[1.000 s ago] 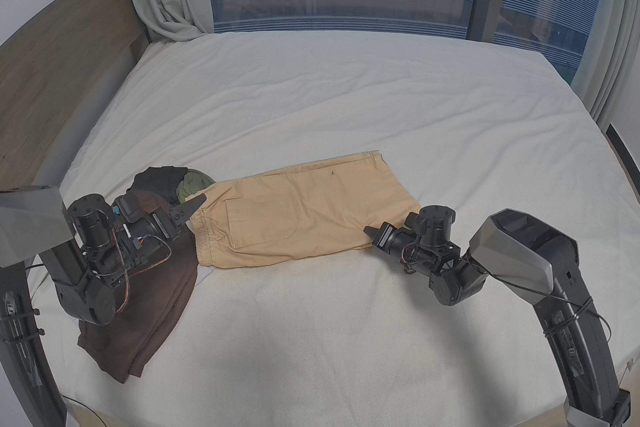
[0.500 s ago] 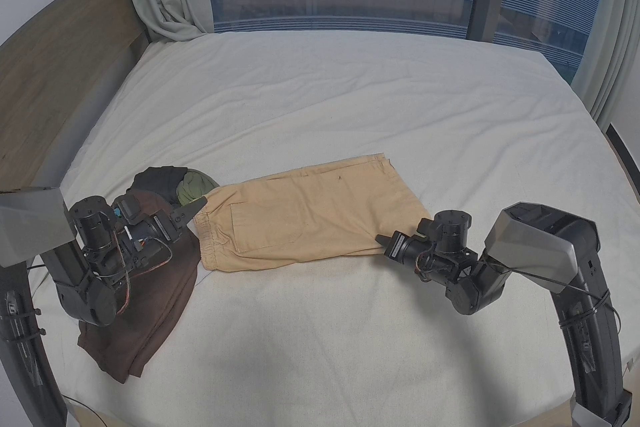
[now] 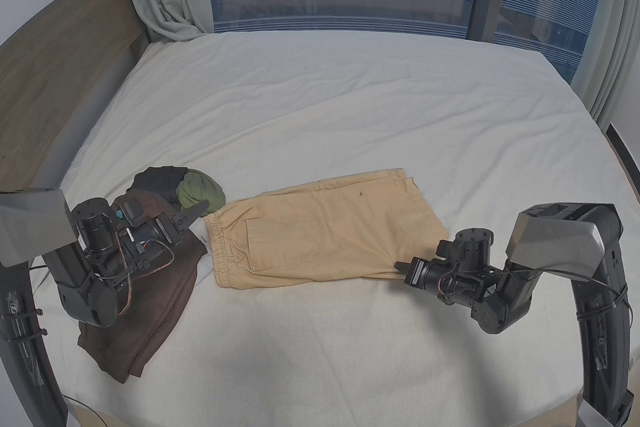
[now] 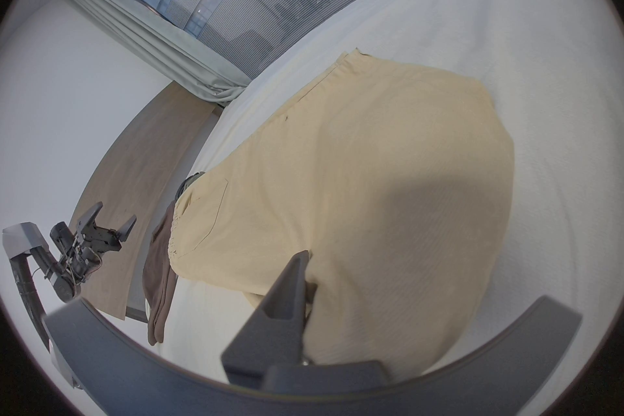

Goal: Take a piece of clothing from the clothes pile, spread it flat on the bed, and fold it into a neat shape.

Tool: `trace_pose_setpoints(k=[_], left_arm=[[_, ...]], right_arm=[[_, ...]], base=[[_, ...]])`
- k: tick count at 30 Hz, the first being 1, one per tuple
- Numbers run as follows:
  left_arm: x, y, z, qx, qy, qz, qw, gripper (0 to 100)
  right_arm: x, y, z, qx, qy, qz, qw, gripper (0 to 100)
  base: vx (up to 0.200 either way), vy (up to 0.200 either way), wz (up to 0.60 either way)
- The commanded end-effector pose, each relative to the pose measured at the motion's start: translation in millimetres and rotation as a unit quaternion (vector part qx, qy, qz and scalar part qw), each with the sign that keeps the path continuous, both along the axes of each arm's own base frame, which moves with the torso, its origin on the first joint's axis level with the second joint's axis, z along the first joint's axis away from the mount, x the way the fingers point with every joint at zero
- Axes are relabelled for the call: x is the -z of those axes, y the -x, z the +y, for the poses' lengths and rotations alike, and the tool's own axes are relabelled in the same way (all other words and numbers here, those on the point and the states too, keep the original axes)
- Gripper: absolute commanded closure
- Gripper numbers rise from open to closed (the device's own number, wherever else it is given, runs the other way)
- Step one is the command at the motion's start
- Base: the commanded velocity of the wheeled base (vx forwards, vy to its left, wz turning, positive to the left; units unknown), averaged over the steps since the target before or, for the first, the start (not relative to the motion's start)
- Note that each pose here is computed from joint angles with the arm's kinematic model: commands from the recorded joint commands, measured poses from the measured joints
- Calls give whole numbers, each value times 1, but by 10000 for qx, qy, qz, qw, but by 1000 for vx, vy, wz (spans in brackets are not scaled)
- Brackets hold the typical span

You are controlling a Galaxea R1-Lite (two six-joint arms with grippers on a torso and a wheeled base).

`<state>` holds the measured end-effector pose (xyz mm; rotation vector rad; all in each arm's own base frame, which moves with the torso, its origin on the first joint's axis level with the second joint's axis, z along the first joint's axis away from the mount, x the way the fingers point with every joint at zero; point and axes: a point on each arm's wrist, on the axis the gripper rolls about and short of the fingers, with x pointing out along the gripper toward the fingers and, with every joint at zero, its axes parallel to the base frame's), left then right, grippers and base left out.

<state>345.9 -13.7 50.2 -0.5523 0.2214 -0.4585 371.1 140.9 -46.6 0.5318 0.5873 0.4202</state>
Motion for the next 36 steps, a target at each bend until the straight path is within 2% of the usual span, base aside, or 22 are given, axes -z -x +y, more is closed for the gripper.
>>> trace_pose_setpoints(k=[1,10,18,28,36], left_arm=[[2,3,-1,125,15,61,9999,0],[6,6,-4,232,21,161,9996,0],[21,10,-10,327,-15,425,9986,0],[39,17,-24,671,-21,769,9948,0],[53,23,-34,834,-26,1060,9909,0]], right_arm=[[-12,17,-8,3,61,41,10000,100],[-8,46,-23,-19,365,393,9986,100],[-1,66,-37,13,539,580,9969,100],[2,81,-44,14,633,651,9959,100],[0,76,-43,25,549,388,9977,100]], base=[[0,0,0],[0,0,0],[0,0,0],[0,0,0],[0,0,0]])
